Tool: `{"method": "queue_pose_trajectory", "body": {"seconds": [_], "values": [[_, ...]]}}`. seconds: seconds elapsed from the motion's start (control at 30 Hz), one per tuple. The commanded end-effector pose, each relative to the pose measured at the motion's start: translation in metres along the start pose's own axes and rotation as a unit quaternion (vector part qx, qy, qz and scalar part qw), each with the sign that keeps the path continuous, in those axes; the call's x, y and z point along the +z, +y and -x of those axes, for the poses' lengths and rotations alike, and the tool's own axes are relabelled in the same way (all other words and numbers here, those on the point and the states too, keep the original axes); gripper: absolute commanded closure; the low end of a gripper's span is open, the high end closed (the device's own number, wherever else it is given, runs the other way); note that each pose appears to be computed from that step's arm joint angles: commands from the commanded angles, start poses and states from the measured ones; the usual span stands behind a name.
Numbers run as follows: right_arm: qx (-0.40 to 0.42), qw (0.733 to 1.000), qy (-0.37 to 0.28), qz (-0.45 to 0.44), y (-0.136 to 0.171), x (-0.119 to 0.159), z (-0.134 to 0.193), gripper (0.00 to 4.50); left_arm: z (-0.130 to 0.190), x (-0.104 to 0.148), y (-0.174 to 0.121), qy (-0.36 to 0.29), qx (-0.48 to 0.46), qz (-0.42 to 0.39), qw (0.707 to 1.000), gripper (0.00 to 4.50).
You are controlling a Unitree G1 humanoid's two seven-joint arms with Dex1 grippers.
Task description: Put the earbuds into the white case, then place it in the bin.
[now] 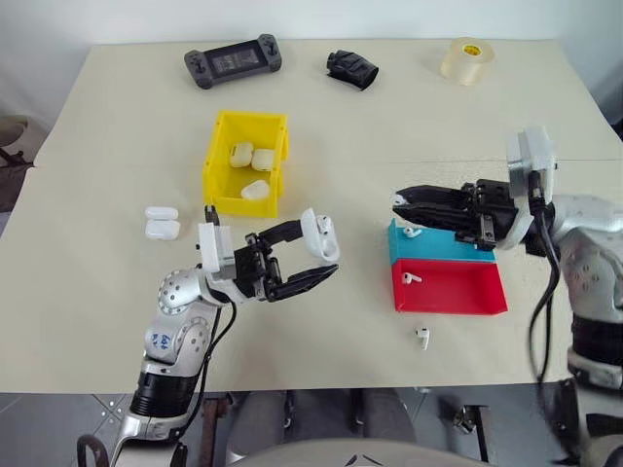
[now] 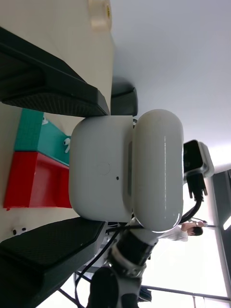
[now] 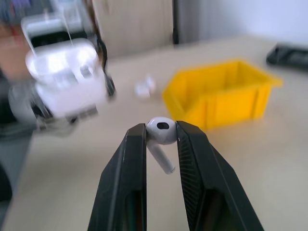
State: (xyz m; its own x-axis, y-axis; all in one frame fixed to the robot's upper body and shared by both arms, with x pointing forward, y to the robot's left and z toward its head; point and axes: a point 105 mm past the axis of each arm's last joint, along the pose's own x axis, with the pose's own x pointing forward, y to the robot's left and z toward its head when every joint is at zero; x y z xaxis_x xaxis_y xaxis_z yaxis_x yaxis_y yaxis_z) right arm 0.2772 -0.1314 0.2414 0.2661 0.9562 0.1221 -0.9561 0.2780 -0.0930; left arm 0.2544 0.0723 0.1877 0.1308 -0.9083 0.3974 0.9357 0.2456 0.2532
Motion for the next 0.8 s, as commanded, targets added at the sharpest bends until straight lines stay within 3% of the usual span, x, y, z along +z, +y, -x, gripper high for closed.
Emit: {"method": "queue_pose_trajectory", "body": {"seconds": [0.03,0.17,0.8], "values": [[-0.026,0.993,-0.109,-0.029,0.019,0.022,-0.012,3.98,-0.004,0.005,0.001,-0.015,-0.015,0.001,1.0,1.75],[-0.031,0.979,-0.181,-0.088,0.039,0.019,-0.024,3.98,-0.008,0.005,0.004,-0.017,-0.028,0.008,0.999,1.75],[-0.003,0.969,-0.202,-0.143,0.067,-0.002,-0.055,3.98,-0.023,0.005,0.009,-0.03,-0.036,0.021,0.999,1.75]]}}
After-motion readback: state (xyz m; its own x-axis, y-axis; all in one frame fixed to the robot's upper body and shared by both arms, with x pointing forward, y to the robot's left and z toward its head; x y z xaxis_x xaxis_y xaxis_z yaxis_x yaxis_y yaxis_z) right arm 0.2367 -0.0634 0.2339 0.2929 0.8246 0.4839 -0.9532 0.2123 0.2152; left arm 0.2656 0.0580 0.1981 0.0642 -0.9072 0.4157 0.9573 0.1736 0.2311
